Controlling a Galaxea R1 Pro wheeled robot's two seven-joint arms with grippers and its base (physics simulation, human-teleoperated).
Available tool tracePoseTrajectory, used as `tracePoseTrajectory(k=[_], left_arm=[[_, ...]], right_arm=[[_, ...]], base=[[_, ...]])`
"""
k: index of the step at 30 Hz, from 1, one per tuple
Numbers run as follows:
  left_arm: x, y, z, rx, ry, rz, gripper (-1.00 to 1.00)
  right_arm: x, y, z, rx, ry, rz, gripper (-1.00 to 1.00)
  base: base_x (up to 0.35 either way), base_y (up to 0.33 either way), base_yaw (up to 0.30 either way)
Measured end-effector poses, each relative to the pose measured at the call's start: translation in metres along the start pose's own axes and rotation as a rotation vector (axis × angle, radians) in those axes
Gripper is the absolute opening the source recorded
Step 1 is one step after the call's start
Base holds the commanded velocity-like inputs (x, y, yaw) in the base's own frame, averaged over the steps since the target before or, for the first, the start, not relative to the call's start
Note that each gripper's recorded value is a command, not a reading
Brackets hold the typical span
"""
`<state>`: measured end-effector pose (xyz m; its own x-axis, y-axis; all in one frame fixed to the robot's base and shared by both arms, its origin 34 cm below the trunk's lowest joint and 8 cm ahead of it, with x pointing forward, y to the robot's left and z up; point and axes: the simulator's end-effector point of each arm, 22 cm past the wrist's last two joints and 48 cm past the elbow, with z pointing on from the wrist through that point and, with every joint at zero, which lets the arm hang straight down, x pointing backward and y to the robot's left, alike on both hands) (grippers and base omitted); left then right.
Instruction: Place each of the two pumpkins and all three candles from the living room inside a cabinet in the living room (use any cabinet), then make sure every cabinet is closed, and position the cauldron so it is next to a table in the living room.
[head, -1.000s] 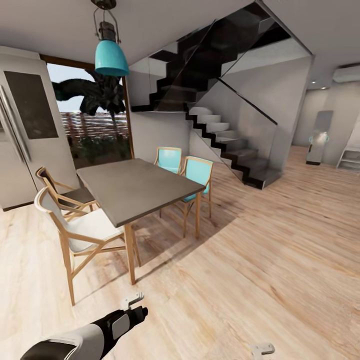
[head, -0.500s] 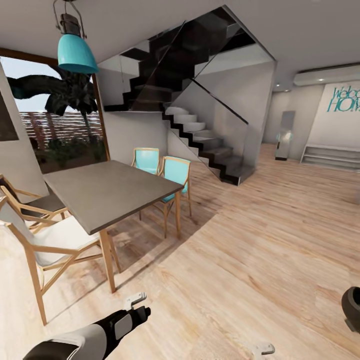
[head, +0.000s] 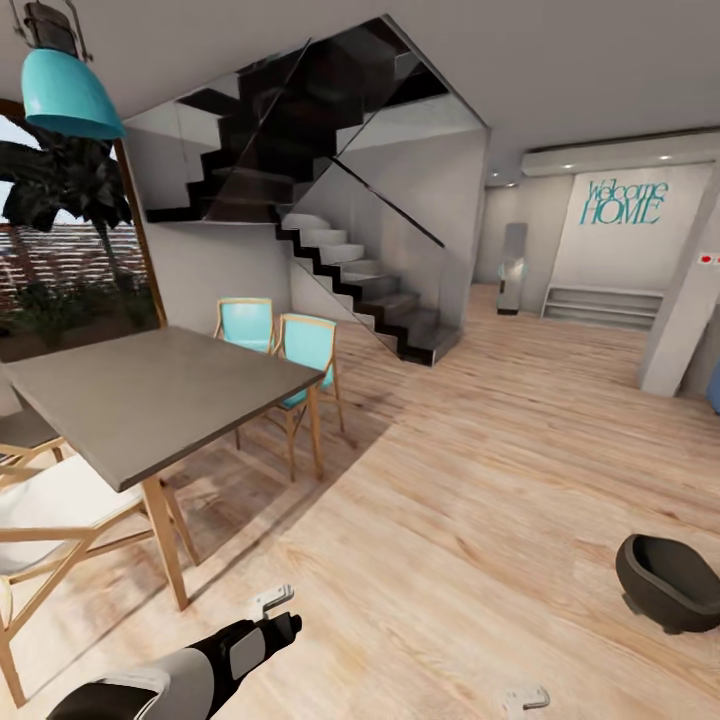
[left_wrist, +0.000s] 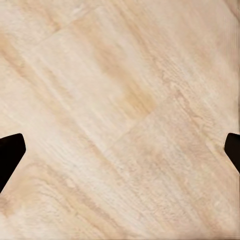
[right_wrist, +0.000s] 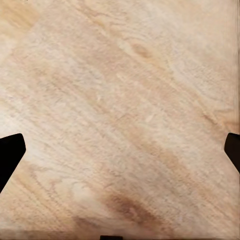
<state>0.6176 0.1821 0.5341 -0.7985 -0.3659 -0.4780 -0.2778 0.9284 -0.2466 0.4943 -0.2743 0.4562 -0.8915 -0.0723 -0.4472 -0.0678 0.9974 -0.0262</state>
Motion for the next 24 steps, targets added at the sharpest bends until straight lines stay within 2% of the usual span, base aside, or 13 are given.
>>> tracePoseTrajectory(k=[24], left_arm=[[-0.0079, -0.0040, -0.0059, 0.008, -0.018, 0.002, 1.00]], right_arm=[[0.0012, 0.0012, -0.0039, -0.001, -0.012, -0.004, 1.00]], base=[[0.205, 0.093, -0.253]])
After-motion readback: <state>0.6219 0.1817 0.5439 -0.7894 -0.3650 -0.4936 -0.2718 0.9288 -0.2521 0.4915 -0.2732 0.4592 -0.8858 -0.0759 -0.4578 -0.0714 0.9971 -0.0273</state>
